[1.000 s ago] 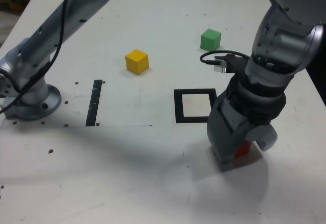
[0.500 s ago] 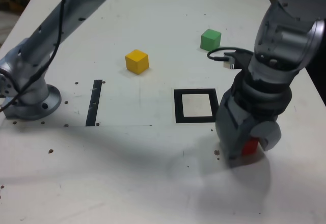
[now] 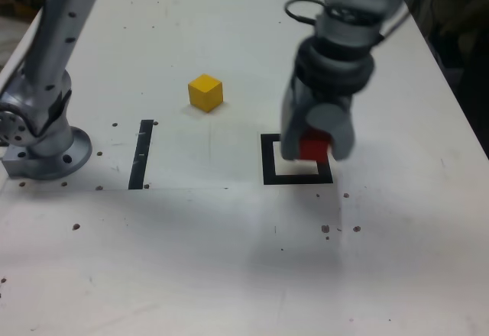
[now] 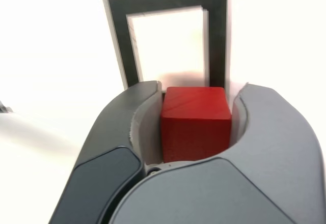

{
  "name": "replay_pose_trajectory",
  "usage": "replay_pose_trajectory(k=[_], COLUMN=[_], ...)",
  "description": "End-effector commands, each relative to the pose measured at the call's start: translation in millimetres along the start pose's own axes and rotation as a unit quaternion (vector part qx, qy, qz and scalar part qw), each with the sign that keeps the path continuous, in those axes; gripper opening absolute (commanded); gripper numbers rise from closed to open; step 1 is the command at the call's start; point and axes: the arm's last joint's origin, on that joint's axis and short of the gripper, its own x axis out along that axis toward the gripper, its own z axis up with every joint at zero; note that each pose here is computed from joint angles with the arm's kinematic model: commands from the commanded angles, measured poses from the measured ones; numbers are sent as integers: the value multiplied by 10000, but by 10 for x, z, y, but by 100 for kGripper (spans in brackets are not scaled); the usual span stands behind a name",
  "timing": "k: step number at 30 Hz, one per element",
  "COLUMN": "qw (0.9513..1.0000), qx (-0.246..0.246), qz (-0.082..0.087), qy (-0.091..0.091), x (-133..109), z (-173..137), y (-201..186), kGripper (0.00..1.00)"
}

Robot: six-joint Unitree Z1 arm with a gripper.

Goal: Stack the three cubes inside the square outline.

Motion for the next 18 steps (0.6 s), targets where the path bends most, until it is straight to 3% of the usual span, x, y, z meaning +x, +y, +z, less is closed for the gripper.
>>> replay_pose_trajectory(k=[1, 7, 18], qw=[9999, 9997, 9998], qx=[-148, -233, -181], qz=[37, 83, -120], qy=[51, 54, 9], x=[12, 12, 217], z=[-101, -212, -97], y=[137, 277, 246], kGripper=[16, 16, 16])
